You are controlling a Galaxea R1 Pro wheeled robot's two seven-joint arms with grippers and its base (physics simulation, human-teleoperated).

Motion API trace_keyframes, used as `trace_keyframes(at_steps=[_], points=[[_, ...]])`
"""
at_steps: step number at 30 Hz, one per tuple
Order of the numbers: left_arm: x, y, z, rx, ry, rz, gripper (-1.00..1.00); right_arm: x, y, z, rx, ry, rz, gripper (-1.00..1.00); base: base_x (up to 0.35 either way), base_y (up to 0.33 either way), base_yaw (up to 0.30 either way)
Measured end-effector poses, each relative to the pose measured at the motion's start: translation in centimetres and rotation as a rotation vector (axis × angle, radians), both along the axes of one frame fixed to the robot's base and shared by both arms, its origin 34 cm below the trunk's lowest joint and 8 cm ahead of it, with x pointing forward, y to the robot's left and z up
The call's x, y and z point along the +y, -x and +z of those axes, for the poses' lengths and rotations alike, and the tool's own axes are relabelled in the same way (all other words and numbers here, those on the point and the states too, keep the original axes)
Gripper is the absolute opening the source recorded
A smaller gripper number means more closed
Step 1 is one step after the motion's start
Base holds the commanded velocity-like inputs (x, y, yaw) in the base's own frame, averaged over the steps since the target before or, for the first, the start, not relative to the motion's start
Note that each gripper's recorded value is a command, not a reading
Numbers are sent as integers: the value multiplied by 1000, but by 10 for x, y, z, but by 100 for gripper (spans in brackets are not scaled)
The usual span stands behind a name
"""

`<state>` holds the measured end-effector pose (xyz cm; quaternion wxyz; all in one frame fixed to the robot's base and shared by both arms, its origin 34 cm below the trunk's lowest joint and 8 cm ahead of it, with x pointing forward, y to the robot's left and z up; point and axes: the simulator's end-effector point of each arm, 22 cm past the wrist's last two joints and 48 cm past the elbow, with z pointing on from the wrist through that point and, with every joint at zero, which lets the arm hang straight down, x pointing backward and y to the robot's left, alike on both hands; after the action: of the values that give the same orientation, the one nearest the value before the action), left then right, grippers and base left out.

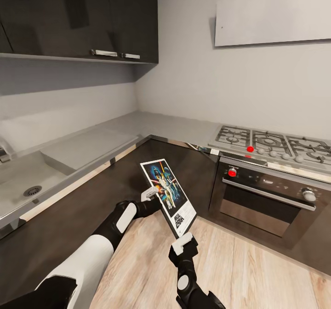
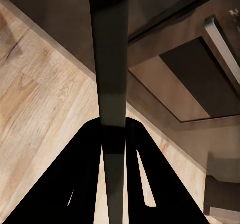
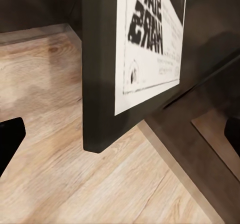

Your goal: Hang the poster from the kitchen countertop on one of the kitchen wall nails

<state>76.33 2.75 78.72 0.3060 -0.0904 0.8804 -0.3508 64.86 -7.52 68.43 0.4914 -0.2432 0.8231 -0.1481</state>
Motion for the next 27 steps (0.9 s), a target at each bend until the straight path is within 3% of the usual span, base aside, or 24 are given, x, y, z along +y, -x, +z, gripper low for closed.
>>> trace_keyframes(at_steps=[15,27], points=[[0,0,0,-1,1,0,-100,4,-6,12,-28,-20,-4,100,0,0,0],[0,0,0,1,2,-1,-100,3,-5,10,-12,-47,-21,100,0,0,0]])
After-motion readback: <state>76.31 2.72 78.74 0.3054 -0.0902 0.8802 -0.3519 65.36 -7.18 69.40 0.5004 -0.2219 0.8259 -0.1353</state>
